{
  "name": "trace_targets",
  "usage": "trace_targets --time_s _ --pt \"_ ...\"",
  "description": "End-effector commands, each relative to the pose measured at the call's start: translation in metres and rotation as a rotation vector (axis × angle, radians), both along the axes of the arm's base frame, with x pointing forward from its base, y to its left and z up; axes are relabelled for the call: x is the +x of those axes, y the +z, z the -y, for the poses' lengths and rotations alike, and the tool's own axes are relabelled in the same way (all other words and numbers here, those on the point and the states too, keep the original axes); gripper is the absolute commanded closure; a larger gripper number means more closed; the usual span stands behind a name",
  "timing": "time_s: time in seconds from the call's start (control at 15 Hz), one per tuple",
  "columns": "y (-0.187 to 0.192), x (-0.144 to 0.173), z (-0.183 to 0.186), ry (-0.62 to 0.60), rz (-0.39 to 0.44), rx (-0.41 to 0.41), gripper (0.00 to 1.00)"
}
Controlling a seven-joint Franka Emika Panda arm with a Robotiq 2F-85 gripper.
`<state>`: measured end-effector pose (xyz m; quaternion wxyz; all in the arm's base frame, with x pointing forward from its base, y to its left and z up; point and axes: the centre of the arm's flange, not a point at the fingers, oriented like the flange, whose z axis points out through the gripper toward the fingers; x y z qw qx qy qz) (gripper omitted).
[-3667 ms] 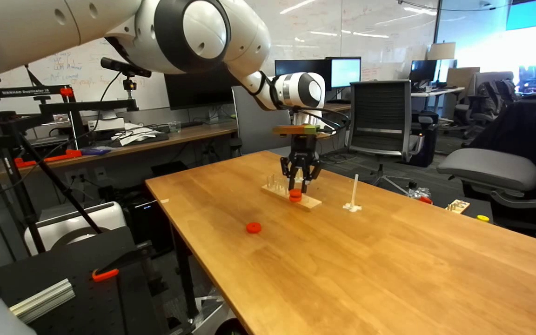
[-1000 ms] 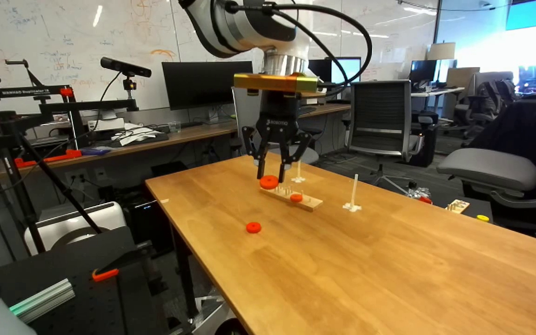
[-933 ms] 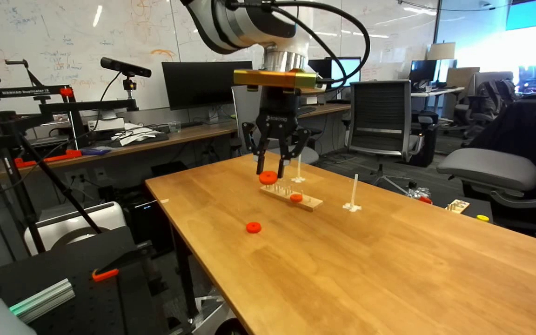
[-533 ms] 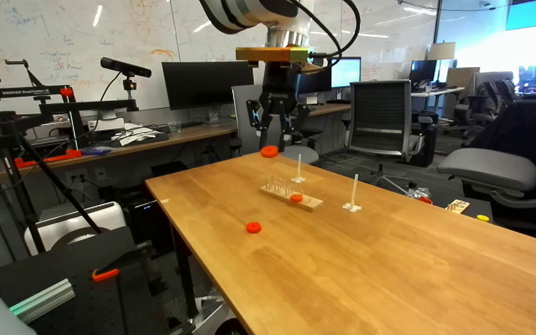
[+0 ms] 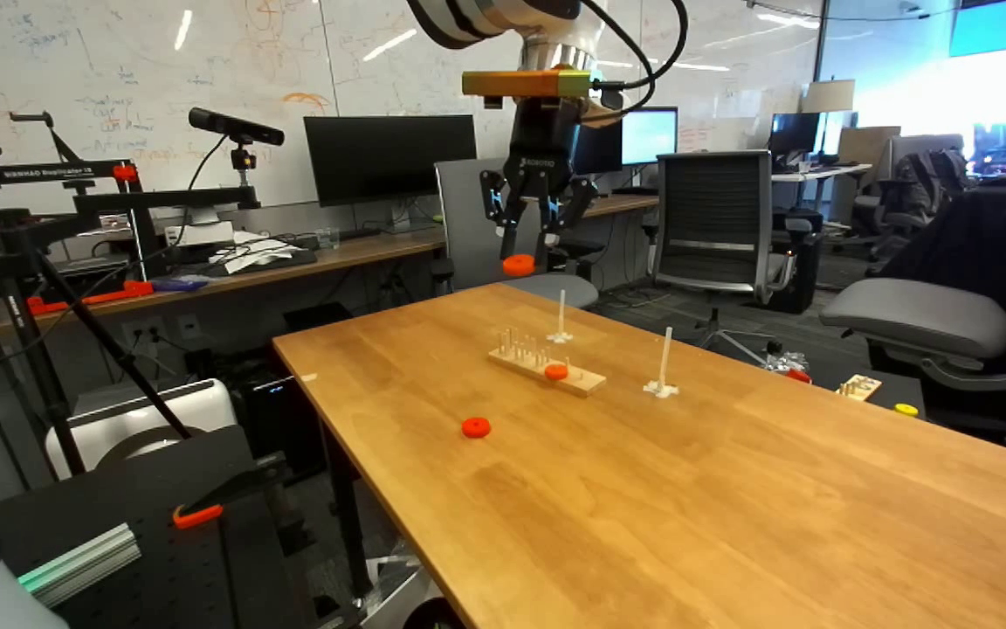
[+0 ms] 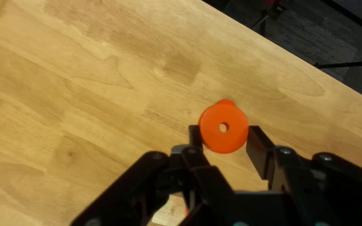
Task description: Pick up two orange small objects from the table and put them on top of each other on the wooden holder.
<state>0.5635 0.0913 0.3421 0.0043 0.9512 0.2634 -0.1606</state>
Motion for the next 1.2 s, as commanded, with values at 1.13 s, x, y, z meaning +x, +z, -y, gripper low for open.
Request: trace_targets --time_s 1.13 --pt "-0.017 0.067 -0.043 -0.161 0.039 -0.048 0.84"
